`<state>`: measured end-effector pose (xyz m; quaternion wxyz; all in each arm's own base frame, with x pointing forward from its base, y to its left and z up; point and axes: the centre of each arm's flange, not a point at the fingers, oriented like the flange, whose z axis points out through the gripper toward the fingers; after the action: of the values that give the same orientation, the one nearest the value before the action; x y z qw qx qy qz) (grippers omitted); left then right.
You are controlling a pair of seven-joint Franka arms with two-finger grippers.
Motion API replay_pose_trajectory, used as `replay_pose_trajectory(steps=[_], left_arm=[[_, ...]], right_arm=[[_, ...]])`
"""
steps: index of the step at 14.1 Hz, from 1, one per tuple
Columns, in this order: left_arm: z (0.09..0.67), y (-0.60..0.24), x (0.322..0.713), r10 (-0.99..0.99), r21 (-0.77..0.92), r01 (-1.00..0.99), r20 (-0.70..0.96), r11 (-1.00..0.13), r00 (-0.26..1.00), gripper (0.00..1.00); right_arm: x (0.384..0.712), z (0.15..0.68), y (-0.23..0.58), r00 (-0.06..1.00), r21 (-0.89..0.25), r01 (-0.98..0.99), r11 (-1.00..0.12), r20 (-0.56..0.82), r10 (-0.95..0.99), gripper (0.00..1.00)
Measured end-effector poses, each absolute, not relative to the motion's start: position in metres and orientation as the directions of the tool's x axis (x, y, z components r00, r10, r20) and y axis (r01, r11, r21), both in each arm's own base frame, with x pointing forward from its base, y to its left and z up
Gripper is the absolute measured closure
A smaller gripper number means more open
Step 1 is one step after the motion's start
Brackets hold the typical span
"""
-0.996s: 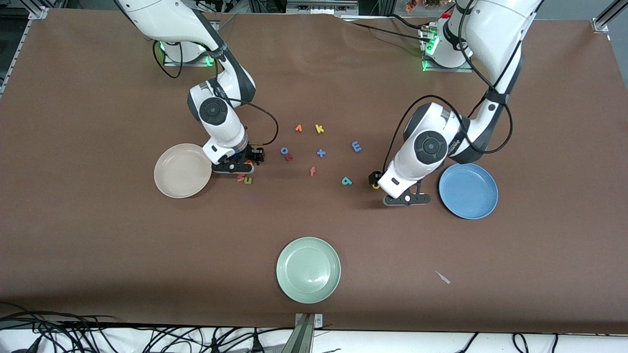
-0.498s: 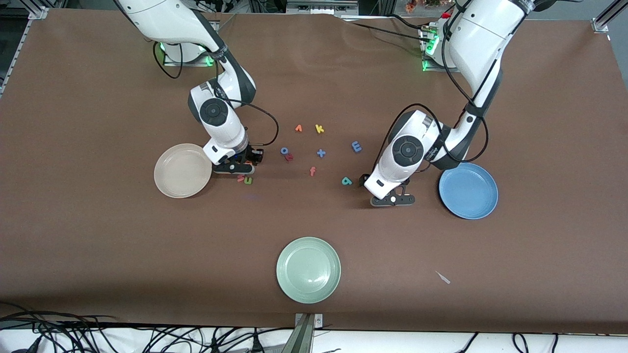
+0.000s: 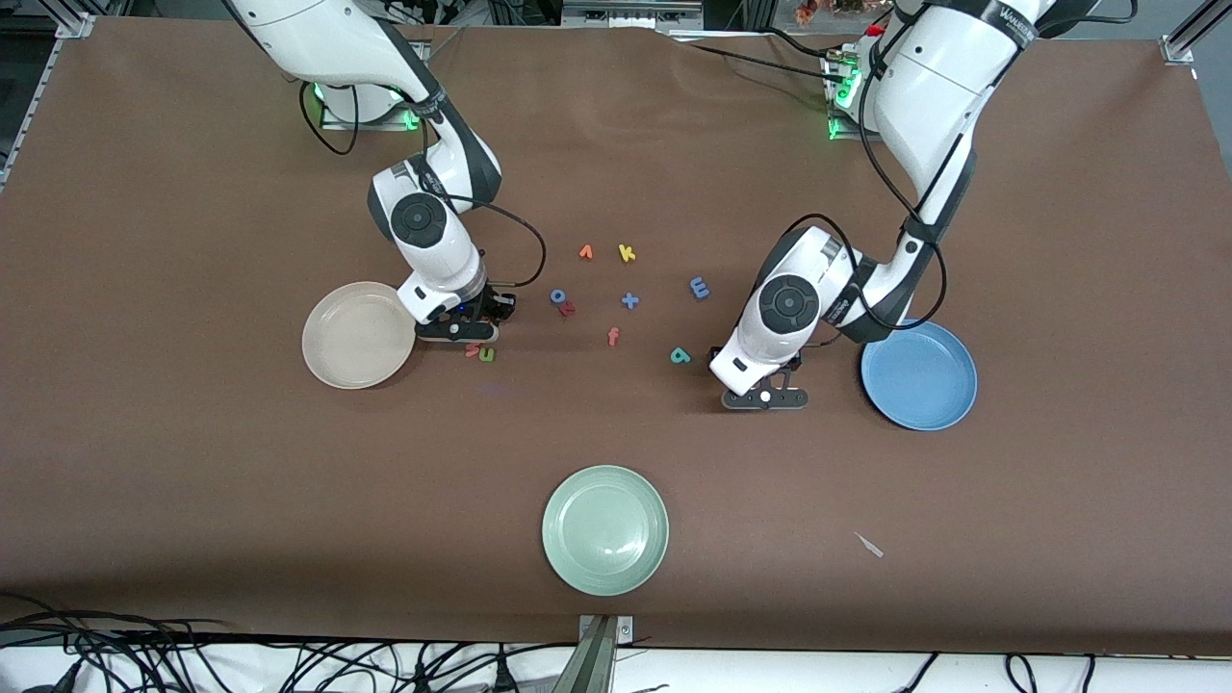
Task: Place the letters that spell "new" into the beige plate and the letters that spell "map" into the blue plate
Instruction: 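Place the orange letter on the cream plate while the left gripper grasps yellow, then reach the right gripper to the pink letter while the left gripper lifts yellow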
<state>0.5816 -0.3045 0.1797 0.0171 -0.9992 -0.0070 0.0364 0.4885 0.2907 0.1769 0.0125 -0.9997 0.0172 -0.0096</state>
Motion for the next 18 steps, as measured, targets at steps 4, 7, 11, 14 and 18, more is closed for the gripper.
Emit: replay_pose_trajectory(steps=[4,7,11,14,18], left_arm=[[0.178,-0.317,0.575,-0.005,-0.035,-0.008,-0.075,-0.999,0.997,0.21],[0.177,-0.319,0.574,-0.008,-0.036,-0.011,-0.077,-0.999,0.997,0.28],[0.172,-0.317,0.573,-0.008,-0.039,-0.011,-0.084,-0.999,0.996,0.37],[0.171,-0.317,0.573,-0.008,-0.040,-0.012,-0.085,-0.999,0.996,0.42],[0.171,-0.317,0.573,-0.009,-0.040,-0.012,-0.086,-0.999,0.996,0.46]], right_arm=[[0.491,0.180,0.292,0.999,-0.029,-0.032,-0.999,0.027,-0.032,0.71],[0.504,0.195,0.280,0.999,-0.015,-0.005,-1.000,0.039,-0.005,0.71],[0.536,0.240,0.237,0.997,0.050,0.081,-0.995,-0.014,0.080,0.71],[0.556,0.259,0.184,0.985,0.082,0.172,-0.982,-0.040,0.169,0.71],[0.558,0.243,0.116,0.972,0.108,0.232,-0.967,-0.066,0.226,0.70]])
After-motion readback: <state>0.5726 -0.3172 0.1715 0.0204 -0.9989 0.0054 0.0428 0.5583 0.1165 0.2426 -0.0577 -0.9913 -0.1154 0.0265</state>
